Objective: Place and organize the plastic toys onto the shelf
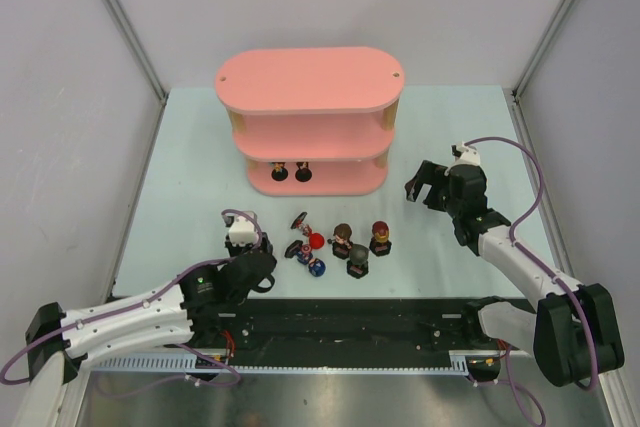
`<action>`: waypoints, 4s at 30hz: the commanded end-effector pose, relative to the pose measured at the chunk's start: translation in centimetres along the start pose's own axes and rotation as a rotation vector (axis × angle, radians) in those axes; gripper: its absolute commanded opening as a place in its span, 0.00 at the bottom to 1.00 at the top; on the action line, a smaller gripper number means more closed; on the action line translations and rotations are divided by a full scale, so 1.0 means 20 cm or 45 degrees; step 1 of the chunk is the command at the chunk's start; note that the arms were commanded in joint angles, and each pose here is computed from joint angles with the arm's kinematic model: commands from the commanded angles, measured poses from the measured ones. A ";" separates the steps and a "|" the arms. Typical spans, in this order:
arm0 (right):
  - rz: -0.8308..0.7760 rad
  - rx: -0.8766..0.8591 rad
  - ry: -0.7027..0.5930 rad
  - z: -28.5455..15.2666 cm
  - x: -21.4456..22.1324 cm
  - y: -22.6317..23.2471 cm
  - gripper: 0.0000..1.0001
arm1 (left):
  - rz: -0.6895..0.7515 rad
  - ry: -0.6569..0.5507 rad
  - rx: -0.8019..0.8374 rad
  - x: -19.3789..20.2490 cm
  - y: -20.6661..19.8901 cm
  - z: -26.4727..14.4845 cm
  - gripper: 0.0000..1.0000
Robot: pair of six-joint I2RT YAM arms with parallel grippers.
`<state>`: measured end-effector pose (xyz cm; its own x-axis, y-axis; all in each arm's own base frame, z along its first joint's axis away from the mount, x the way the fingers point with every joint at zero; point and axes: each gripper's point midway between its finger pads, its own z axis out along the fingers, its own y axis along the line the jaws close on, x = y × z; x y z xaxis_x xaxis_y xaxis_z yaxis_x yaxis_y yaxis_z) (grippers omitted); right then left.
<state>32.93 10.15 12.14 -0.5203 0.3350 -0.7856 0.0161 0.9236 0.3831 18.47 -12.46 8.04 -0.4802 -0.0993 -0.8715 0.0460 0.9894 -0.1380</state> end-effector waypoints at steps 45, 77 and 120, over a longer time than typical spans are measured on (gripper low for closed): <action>0.009 0.026 -0.044 -0.02 -0.06 -0.01 1.00 | -0.293 -0.338 0.051 -1.00 -0.22 -0.16 0.22; 0.013 0.052 -0.042 -0.01 -0.06 -0.03 1.00 | -0.486 -0.380 0.001 -1.71 -0.17 -0.50 0.00; 0.079 0.038 0.035 -0.06 0.01 -0.01 1.00 | -0.740 -0.654 -0.334 -2.34 -0.26 -0.07 0.00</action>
<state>31.64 9.49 11.88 -0.5437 0.3756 -0.7505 0.0758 0.9126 0.4018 38.99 -13.19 48.25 0.0076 -0.4925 -0.8703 -0.3367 0.8182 -0.4659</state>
